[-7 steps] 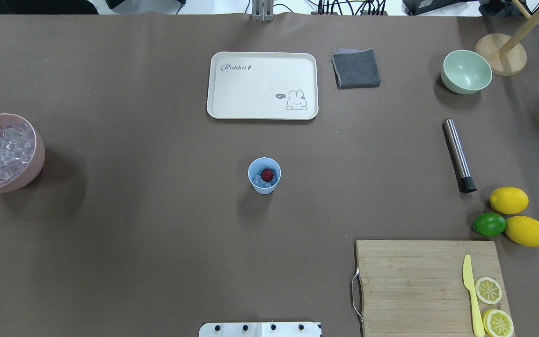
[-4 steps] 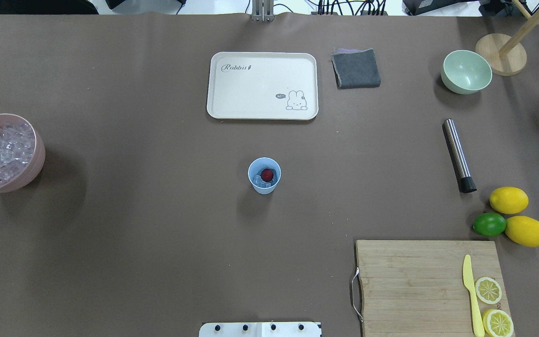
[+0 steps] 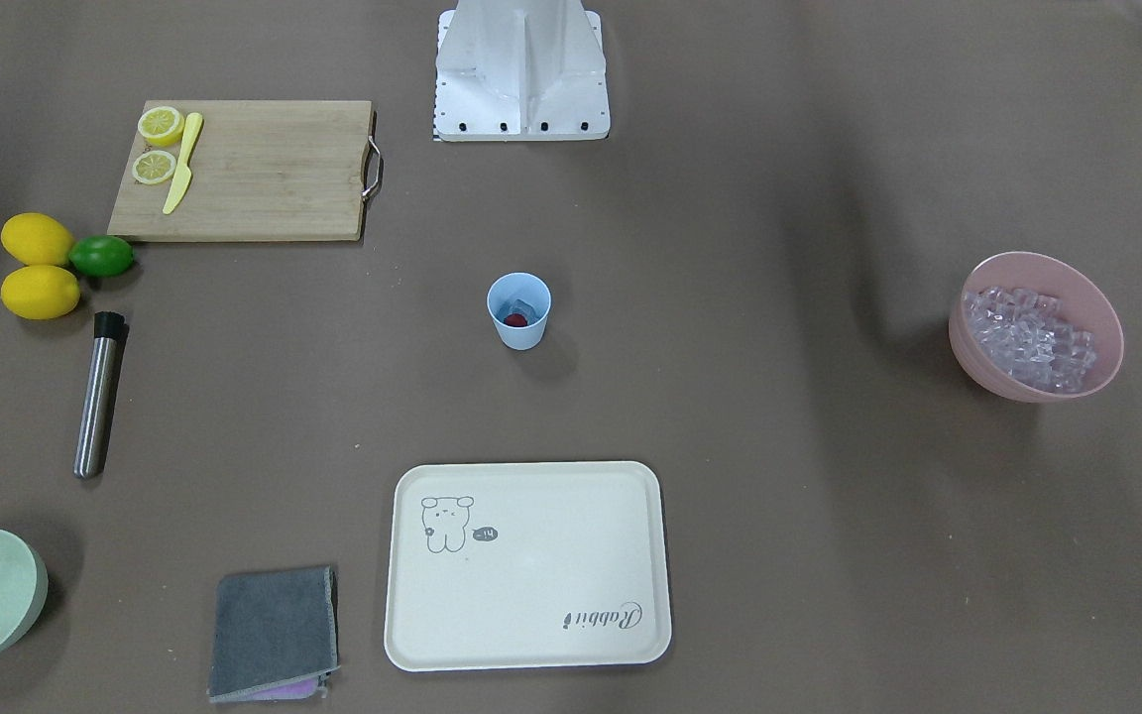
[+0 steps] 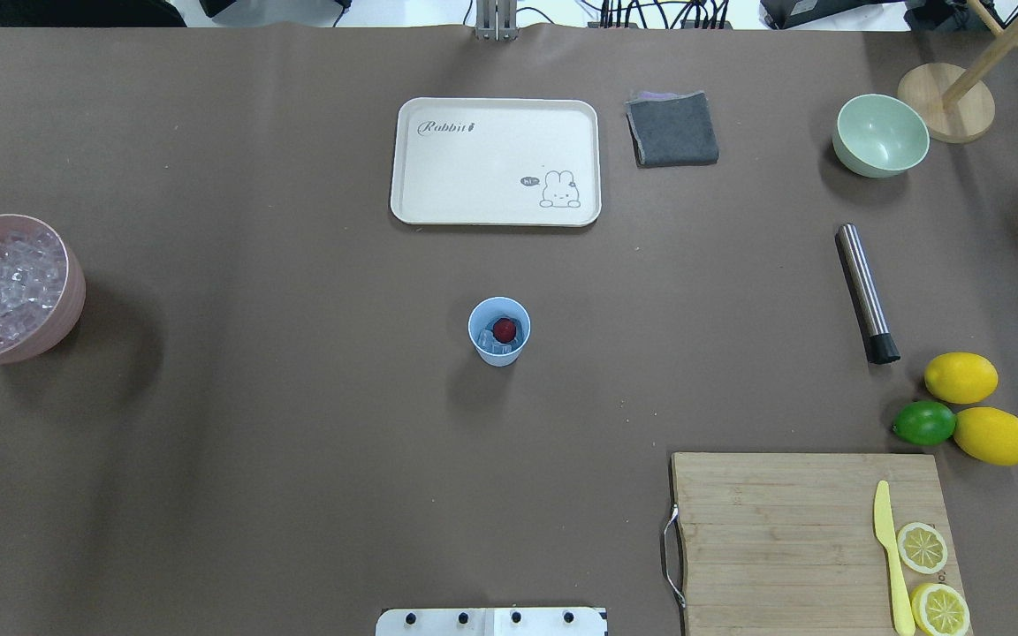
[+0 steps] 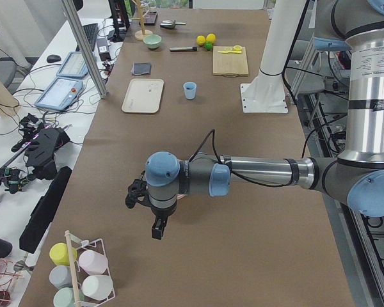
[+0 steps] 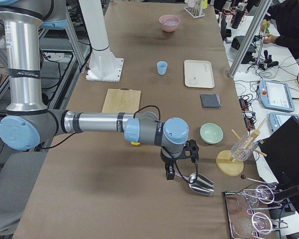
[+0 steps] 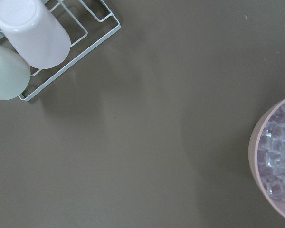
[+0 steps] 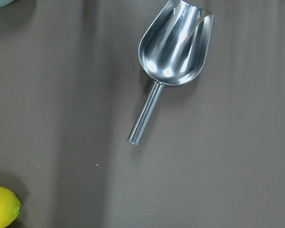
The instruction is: Mash ice and strawberries in cup
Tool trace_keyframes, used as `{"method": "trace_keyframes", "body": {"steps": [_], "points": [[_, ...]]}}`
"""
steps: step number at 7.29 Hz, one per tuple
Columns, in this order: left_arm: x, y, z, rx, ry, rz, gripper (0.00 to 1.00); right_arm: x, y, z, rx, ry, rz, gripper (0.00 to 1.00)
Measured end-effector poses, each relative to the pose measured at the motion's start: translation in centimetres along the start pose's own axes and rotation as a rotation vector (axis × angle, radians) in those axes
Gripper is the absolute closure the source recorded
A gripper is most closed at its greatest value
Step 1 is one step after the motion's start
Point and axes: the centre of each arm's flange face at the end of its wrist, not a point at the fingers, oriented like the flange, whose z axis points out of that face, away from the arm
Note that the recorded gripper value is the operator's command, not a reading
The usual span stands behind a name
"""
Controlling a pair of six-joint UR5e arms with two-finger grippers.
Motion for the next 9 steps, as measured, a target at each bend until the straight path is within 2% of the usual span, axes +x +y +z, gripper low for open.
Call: {"method": "trace_keyframes", "body": {"steps": [2, 5, 9], "points": [[-0.5, 0.9, -0.1, 0.009, 0.001, -0.013, 0.02, 0.2, 0.4, 0.4, -0.005, -0.001, -0.015, 0.00], [-0.4, 1.1, -0.3, 0.020, -0.001, -0.003, 0.02, 1.2, 2.1, 1.7, -0.031, 0.001, -0.096, 0.00], [-0.4, 1.1, -0.4, 0.018, -0.001, -0.011, 0.02, 1.4, 2.4, 1.9, -0.039, 0.010, -0.112, 0.00]]}}
